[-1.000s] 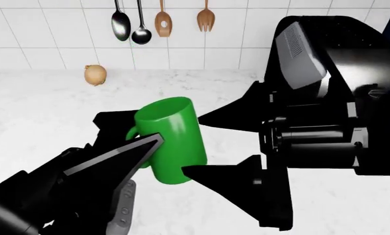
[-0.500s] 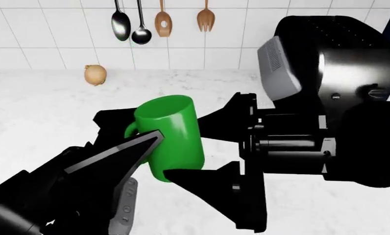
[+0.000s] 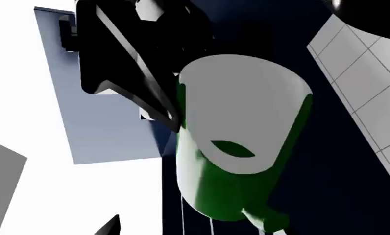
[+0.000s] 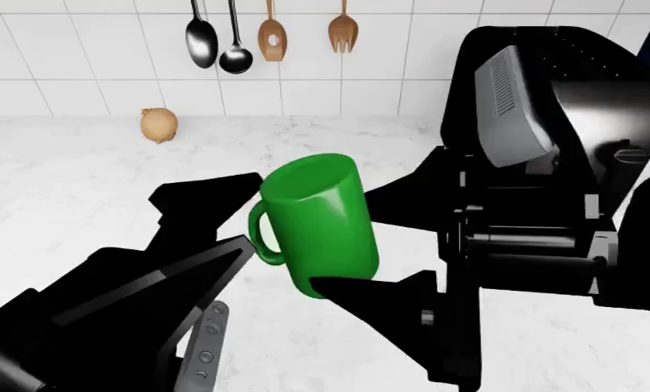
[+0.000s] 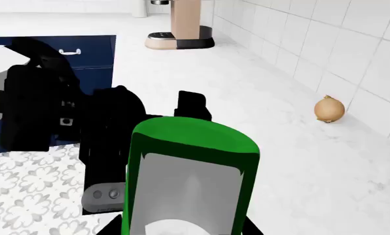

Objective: A wet mug is on the counter and needs to be dried. Pick it up and place it upside down in the open cabinet.

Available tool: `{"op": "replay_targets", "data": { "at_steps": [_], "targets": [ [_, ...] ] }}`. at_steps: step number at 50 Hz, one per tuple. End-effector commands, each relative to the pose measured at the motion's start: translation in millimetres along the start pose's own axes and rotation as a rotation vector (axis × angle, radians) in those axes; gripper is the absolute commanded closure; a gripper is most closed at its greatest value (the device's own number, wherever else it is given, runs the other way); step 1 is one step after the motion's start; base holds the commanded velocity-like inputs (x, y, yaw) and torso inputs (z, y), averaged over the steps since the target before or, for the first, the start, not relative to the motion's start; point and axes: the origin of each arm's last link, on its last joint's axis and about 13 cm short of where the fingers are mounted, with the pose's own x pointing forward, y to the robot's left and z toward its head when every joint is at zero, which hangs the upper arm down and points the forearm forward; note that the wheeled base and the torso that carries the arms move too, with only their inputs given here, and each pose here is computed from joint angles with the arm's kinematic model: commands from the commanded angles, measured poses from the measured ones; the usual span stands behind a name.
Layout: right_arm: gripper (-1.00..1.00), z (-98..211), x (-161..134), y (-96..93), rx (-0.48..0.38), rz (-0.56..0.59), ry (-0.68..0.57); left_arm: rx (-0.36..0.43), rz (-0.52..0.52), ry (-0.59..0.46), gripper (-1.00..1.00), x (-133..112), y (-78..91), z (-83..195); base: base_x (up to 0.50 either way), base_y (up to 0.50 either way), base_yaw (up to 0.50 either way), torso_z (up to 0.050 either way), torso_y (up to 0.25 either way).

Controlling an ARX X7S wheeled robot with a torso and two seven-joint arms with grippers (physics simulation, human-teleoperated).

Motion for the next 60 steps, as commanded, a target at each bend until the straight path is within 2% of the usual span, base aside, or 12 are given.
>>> {"op": "replay_targets", "data": {
  "at_steps": [1, 9, 14, 20, 26, 34, 41, 45, 60],
  "targets": [
    [1.00, 2.6, -26.4, 4.9, -0.027, -0.106, 0.026, 0.003, 0.002, 0.021, -1.00, -2.7, 0.1, -3.4, 0.00, 0.00, 0.00, 0.000, 0.000],
    [1.00, 10.2, -43.5, 15.3, -0.061, -0.234, -0.018, 0.009, -0.033, 0.055, -1.00, -5.0, -8.3, 0.4, 0.00, 0.00, 0.00, 0.000, 0.000],
    [1.00, 15.5, -48.0, 31.6, -0.119, -0.304, -0.028, 0.011, -0.045, 0.086, -1.00, -5.1, -13.5, 1.8, 0.00, 0.00, 0.00, 0.000, 0.000],
    [1.00, 22.4, -51.7, 52.9, -0.162, -0.473, -0.050, 0.016, -0.059, 0.109, -1.00, -7.5, -16.5, 3.7, 0.00, 0.00, 0.00, 0.000, 0.000],
    [1.00, 27.8, -51.5, 67.2, -0.152, -0.623, -0.078, 0.015, -0.071, 0.116, -1.00, -8.5, -19.1, 6.9, 0.00, 0.00, 0.00, 0.000, 0.000],
    [1.00, 47.0, -48.3, 76.8, -0.153, -0.740, -0.093, 0.002, -0.082, 0.122, -1.00, -9.6, -22.6, 10.0, 0.00, 0.00, 0.00, 0.000, 0.000],
    [1.00, 76.5, -49.0, 77.5, -0.202, -0.827, -0.129, 0.004, -0.091, 0.133, -1.00, -11.1, -24.9, 10.1, 0.00, 0.00, 0.00, 0.000, 0.000],
    [1.00, 89.1, -48.3, 77.0, -0.267, -0.851, -0.149, 0.006, -0.091, 0.133, -1.00, -11.1, -25.5, 10.8, 0.00, 0.00, 0.00, 0.000, 0.000],
    [1.00, 128.7, -49.3, 65.8, -0.299, -0.937, -0.236, 0.010, -0.098, 0.136, -1.00, -7.5, -26.2, 11.1, 0.00, 0.00, 0.00, 0.000, 0.000]
  ]
}}
